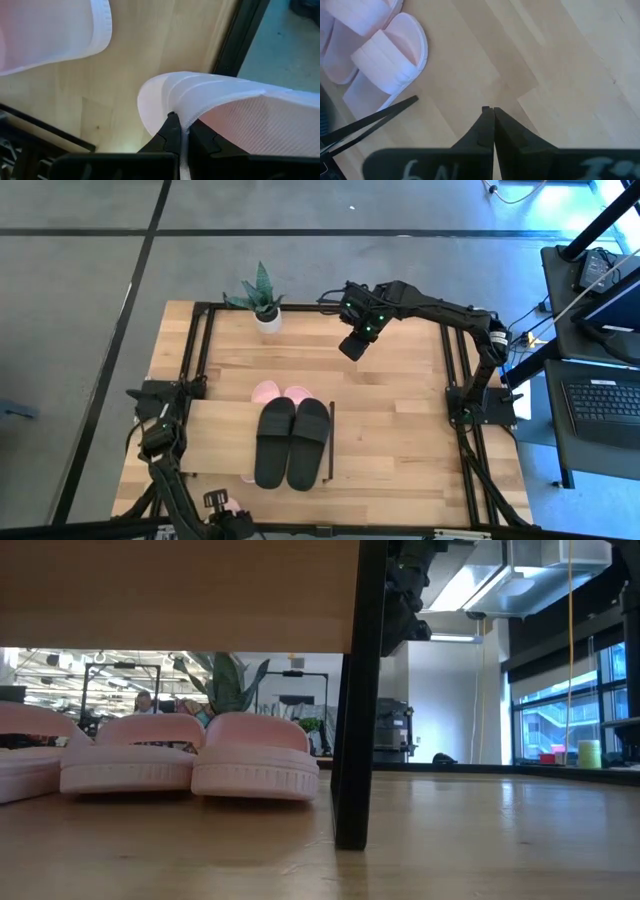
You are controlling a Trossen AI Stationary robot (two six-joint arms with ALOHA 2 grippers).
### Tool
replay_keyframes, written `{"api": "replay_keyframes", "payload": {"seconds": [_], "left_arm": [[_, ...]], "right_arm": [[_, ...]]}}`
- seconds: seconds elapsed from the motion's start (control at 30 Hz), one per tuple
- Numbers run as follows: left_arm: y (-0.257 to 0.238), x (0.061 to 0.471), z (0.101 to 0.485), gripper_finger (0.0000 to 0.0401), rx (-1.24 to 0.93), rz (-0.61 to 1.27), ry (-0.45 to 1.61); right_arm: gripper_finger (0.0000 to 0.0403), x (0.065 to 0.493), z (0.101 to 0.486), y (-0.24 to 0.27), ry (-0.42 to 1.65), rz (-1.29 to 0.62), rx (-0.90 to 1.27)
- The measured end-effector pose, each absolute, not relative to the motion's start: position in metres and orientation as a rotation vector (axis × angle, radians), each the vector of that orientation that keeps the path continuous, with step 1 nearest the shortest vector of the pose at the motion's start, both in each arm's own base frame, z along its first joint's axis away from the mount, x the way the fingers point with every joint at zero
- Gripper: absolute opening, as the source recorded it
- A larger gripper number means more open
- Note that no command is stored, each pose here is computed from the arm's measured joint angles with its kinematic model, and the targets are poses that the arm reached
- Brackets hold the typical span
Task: Pick and place slides into the shelf
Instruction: Put the pink slide under the shelf
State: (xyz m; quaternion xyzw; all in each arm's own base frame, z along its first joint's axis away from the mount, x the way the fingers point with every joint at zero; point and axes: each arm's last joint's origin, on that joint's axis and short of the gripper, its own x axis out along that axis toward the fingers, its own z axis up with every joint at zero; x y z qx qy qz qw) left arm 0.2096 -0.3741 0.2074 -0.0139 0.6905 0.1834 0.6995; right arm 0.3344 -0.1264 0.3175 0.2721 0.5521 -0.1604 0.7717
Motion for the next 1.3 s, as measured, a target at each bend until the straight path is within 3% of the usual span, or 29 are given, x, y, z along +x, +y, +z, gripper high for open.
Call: {"api": "replay_keyframes", "payload": {"seconds": [0.4, 1.3], "left_arm": [[-0.363, 0.212, 0.228, 0.0002, -0.049, 0.386, 1.532], [-0.36, 0.212, 0.221, 0.0002, -0.089, 0.413, 1.624]], "right_arm": [[0.0006, 0.334, 0.317, -0.127, 1.2, -0.343, 0.555], [0.0006, 0.335, 0.318, -0.129, 1.19, -0.389, 0.514]]}}
